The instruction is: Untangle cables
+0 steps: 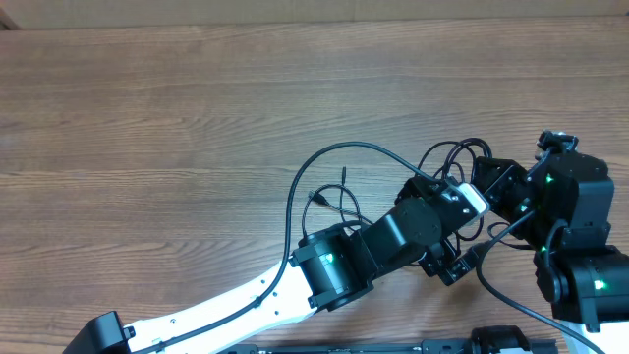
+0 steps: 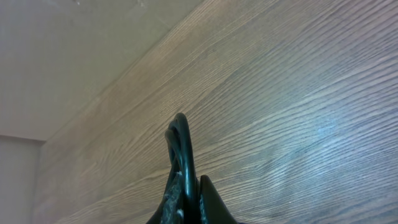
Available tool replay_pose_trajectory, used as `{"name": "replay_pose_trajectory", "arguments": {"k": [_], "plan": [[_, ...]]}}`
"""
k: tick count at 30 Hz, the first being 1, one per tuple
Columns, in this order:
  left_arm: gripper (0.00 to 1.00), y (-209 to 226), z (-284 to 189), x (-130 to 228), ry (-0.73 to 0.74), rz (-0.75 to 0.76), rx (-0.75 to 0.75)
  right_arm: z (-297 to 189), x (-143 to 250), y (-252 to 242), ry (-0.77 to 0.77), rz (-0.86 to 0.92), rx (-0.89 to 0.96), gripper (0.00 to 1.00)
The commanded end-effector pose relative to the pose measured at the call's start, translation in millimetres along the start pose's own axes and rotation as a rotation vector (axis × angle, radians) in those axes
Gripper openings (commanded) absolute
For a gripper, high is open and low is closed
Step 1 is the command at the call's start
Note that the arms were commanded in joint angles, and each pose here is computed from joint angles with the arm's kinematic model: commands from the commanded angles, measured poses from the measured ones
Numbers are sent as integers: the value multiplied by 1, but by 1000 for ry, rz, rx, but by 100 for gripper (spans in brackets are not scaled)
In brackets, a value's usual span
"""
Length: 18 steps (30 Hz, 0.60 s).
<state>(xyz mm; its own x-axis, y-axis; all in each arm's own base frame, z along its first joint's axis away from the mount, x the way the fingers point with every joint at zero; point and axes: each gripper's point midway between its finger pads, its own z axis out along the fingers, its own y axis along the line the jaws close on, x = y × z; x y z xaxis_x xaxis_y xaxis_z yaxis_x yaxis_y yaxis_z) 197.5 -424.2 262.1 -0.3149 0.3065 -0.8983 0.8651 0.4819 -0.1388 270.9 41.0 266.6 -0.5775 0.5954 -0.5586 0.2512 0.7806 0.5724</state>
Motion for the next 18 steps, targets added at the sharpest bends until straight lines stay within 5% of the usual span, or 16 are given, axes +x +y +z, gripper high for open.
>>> {"name": "replay_pose_trajectory", "arguments": {"k": [1, 18], "plan": [[100, -7, -9, -16, -39, -26, 32, -7, -6, 12, -19, -20, -46, 4], [100, 88, -34, -13, -158, -358, -526, -10, 5, 35, 59, 5, -173, 4]]}}
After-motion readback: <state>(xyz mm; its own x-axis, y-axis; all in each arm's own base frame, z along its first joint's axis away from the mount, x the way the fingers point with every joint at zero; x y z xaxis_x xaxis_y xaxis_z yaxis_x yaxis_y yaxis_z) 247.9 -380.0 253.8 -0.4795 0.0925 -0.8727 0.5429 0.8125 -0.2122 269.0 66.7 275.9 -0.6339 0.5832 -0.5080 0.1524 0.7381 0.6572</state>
